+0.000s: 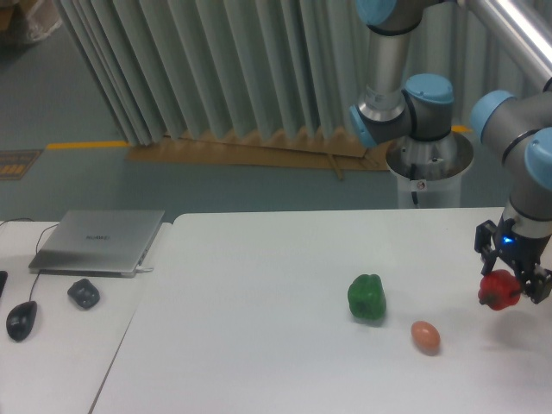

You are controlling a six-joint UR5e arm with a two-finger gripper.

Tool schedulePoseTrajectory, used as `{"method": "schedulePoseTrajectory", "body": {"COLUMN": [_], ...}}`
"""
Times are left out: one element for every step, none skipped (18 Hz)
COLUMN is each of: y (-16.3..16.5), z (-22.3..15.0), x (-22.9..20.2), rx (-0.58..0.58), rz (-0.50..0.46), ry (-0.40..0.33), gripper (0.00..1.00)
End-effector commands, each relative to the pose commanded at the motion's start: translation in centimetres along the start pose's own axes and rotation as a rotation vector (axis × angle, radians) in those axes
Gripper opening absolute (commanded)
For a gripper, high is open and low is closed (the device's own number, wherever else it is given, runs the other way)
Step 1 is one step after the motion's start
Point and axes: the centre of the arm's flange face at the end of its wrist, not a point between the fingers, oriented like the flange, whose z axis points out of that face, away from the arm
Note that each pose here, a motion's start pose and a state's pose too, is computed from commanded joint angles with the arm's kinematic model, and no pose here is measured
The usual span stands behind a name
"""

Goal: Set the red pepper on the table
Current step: 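Lower the held red bell pepper onto the table beside the egg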

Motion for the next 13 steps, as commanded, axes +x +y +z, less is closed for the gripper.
{"method": "schedulePoseTrajectory", "body": {"y": [-0.1, -0.2, -0.2, -0.1, -0.3, -0.4, -0.8, -0.7, -0.4, -0.3, -0.2, 0.0, 0.1], "z": [0.2, 0.5, 0.5, 0.8, 1.3, 1.5, 1.8, 1.5, 1.3, 0.9, 0.3, 0.3, 0.8], "x": [-0.3, -0.7, -0.7, -0.7, -1.1, -1.2, -1.1, -0.9, -0.8, -0.5, -0.5, -0.4, 0.1], "rx": [0.004, 0.007, 0.007, 0.006, 0.007, 0.008, 0.006, -0.016, -0.03, -0.031, -0.031, -0.034, -0.039], "rz": [0.001, 0.0, -0.012, -0.025, -0.027, -0.025, -0.017, -0.005, -0.011, -0.008, -0.016, -0.012, -0.012], "ry": [-0.008, -0.017, -0.017, -0.013, -0.017, -0.026, -0.027, -0.039, -0.044, -0.046, -0.057, -0.052, -0.042], "gripper": [0.53, 0.53, 0.53, 0.53, 0.53, 0.53, 0.53, 0.53, 0.53, 0.57, 0.68, 0.87, 1.0]}}
